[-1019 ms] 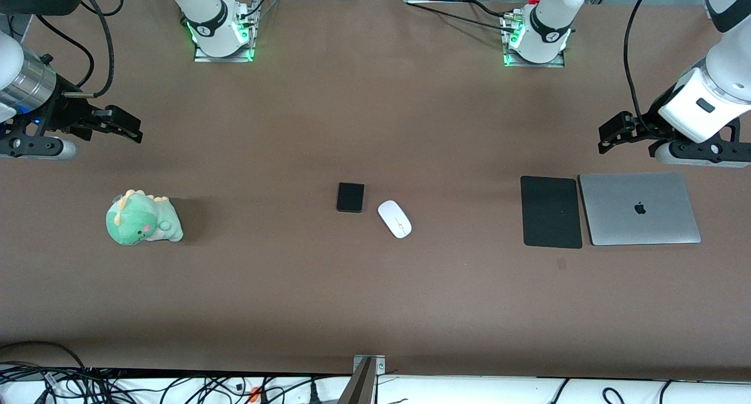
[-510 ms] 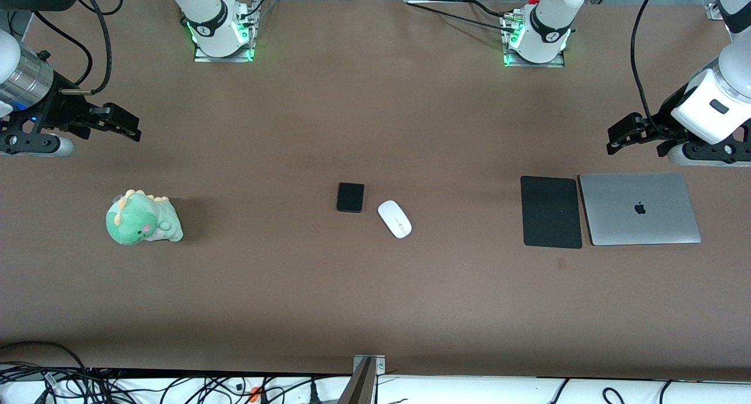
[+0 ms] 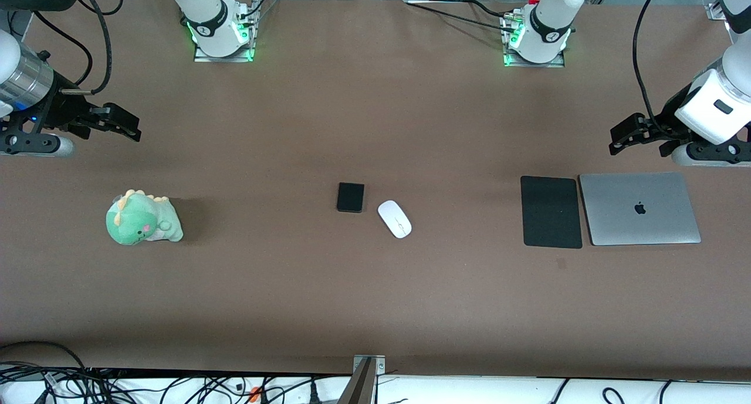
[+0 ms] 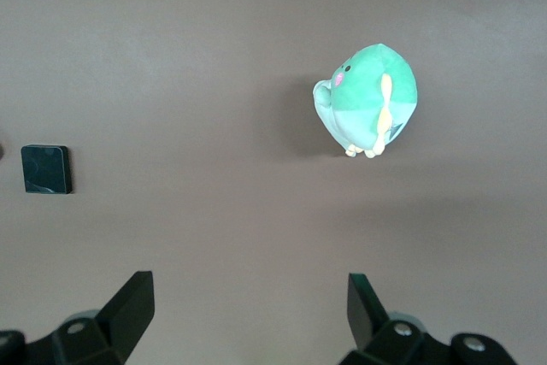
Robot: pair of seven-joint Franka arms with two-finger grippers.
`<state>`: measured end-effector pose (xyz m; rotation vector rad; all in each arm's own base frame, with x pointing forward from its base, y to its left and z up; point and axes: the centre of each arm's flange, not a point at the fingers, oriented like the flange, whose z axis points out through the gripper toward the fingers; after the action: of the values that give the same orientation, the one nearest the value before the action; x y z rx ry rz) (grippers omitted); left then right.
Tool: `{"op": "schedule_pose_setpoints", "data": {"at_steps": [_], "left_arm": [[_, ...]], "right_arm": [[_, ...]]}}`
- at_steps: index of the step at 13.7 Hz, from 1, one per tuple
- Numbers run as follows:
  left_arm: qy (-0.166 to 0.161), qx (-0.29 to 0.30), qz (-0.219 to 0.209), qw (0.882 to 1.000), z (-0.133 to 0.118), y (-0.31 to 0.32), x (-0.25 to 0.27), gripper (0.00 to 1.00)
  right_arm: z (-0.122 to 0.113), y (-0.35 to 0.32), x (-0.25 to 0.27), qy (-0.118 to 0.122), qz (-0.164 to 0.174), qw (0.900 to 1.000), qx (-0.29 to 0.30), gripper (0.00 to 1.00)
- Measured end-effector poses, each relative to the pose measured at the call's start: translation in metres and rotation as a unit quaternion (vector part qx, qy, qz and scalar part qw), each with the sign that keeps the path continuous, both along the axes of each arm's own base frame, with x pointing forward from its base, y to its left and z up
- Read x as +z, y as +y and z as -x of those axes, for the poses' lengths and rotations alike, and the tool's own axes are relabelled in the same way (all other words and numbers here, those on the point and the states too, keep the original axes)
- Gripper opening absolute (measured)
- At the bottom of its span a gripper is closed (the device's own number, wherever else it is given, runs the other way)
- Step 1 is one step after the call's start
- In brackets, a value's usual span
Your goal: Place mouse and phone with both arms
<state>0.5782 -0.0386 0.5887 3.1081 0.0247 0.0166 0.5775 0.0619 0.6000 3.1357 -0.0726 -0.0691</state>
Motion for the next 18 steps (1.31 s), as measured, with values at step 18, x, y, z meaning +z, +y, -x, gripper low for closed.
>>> {"op": "schedule_pose_setpoints", "data": {"at_steps": [18], "left_arm": [[-0.007, 0.006, 0.001, 1.000, 0.0023, -0.0007, 0.0068, 1.00]], "right_arm": [[0.0002, 0.0000, -0.0001, 0.001, 0.000, 1.000, 0.000, 1.00]]}}
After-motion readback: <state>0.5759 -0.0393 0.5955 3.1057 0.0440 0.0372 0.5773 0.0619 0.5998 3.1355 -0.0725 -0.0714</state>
